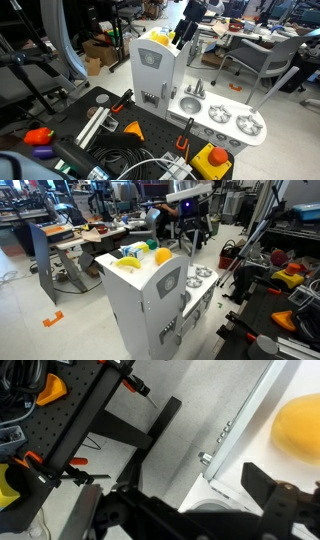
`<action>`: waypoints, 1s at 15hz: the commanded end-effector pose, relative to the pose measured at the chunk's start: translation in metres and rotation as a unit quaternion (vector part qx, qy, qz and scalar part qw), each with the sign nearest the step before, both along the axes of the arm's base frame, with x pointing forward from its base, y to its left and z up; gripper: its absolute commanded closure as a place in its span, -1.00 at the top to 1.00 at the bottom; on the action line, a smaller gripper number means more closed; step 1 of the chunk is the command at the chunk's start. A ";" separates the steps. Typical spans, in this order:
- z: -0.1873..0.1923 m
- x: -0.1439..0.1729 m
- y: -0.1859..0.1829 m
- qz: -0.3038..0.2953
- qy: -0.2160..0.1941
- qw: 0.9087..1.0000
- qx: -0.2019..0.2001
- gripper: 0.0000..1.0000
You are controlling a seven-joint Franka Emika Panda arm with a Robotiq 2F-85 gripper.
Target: Open the cupboard
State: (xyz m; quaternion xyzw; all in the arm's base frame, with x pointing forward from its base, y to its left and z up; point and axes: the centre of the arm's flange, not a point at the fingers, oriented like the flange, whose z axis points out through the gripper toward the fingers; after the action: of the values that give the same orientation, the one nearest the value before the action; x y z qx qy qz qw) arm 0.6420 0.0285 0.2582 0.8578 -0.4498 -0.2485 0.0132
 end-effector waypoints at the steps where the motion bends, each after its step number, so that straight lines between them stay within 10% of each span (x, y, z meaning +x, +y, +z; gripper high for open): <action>1: -0.005 0.025 0.013 -0.024 0.038 0.999 -0.001 1.00; 15: -0.031 0.033 0.031 -0.059 0.093 0.994 0.023 1.00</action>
State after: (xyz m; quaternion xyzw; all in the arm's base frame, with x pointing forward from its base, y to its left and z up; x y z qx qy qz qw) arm 0.6701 0.0525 0.2280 0.8158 -0.4847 -0.3151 0.0181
